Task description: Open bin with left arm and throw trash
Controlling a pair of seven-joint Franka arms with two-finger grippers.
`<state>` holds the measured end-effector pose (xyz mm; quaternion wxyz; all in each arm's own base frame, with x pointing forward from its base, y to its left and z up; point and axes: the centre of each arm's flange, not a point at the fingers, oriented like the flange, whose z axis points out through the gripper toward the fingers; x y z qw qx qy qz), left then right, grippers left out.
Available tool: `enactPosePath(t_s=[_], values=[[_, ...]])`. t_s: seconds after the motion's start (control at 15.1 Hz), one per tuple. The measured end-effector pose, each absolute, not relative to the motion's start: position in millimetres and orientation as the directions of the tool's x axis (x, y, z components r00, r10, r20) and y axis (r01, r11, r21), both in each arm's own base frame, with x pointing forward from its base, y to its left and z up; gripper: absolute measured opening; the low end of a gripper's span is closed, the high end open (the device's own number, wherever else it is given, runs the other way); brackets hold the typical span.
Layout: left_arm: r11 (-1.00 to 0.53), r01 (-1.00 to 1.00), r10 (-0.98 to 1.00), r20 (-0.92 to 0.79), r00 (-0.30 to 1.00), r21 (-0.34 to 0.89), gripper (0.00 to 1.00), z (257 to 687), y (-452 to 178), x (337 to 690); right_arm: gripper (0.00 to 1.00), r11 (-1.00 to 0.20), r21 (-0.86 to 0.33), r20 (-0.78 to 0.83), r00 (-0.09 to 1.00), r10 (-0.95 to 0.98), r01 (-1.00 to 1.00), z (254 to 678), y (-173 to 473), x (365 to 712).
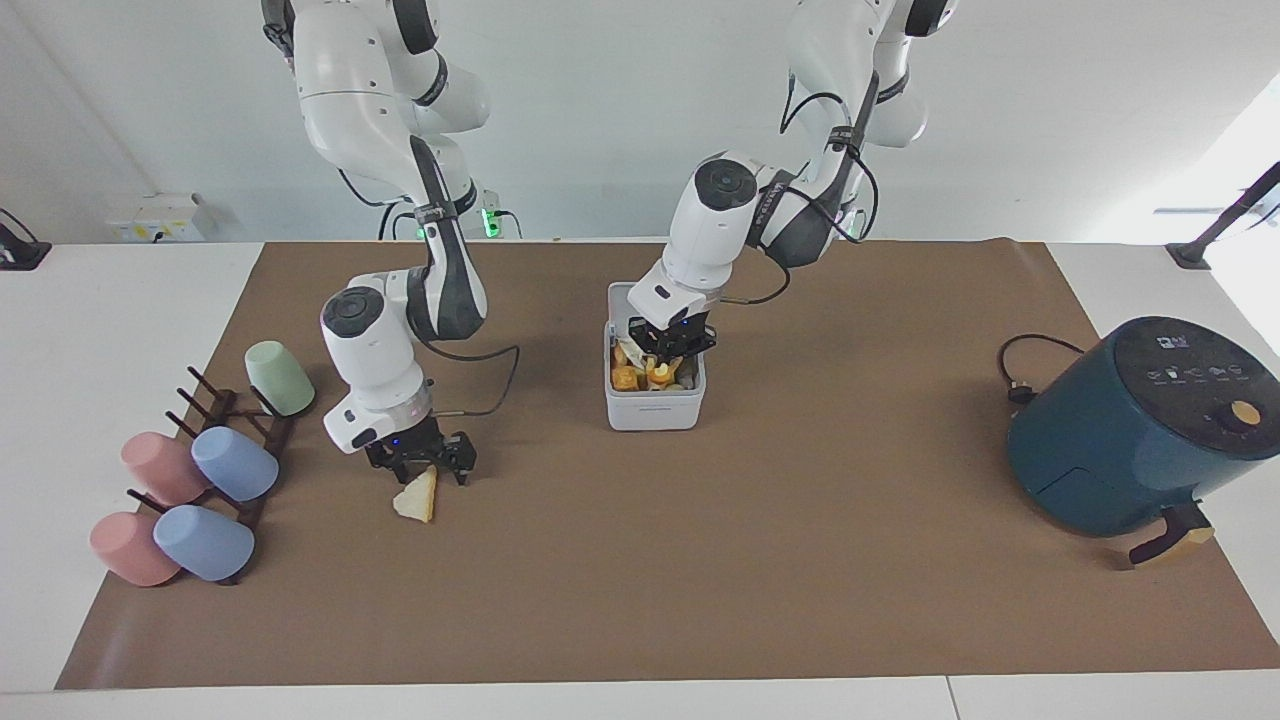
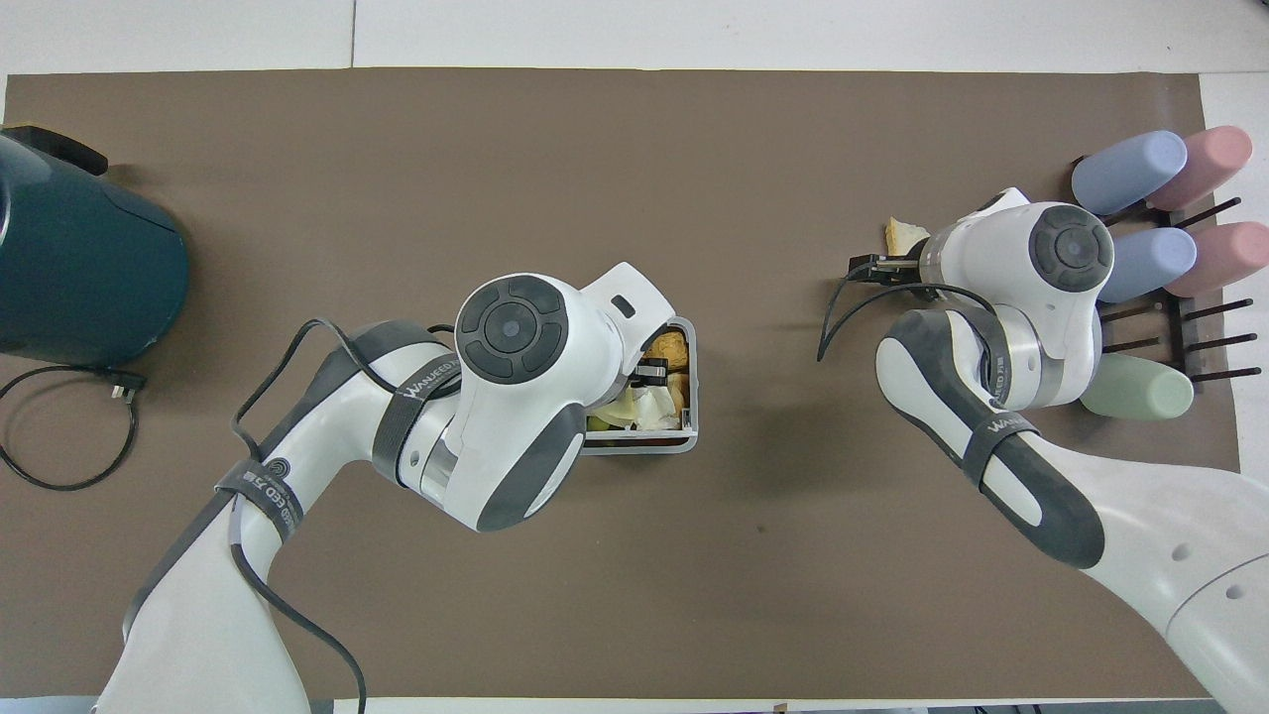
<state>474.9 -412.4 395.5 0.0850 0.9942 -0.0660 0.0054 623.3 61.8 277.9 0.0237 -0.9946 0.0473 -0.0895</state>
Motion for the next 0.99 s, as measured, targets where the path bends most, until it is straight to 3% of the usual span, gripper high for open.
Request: enactPosePath(t_s=[0.2,0.46,0.66,0.73,0.79,0.99], values=[[-0.977,-0.131,-0.129,0.025,0.991,0.169,0.08,394.8,-411.4,475.3,0.55,-0.994,-0.056,0.186,0.977,-0.103,-0.094,284.1,58.7,623.8],[-0.976,-0.129,-0.124,0.039,0.992,0.174,0.46,407.4,-408.9,480.3,0.20,-0.993,-0.056,0.196,0.975,-0.109,-0.100,288.8,54.9,624.7],[-0.978,-0.116,-0.112,0.030,0.993,0.171,0.75,437.5,-400.9,491.3,0.08,-0.993,-0.056,0.201,0.973,-0.109,-0.100,299.5,54.4,624.3],[-0.978,-0.114,-0.110,0.031,0.993,0.172,0.91,448.0,-398.8,493.6,0.08,-0.994,-0.053,0.188,0.976,-0.109,-0.100,309.0,53.9,622.1],[-0.978,-0.113,-0.109,0.032,0.993,0.173,0.99,455.6,-397.9,494.7,0.08,-0.994,-0.049,0.172,0.979,-0.108,-0.101,322.8,53.7,619.0],[-0.978,-0.114,-0.110,0.033,0.993,0.174,1.00,462.7,-397.7,495.7,0.08,-0.994,-0.042,0.129,0.986,-0.104,-0.099,376.7,60.9,602.7]])
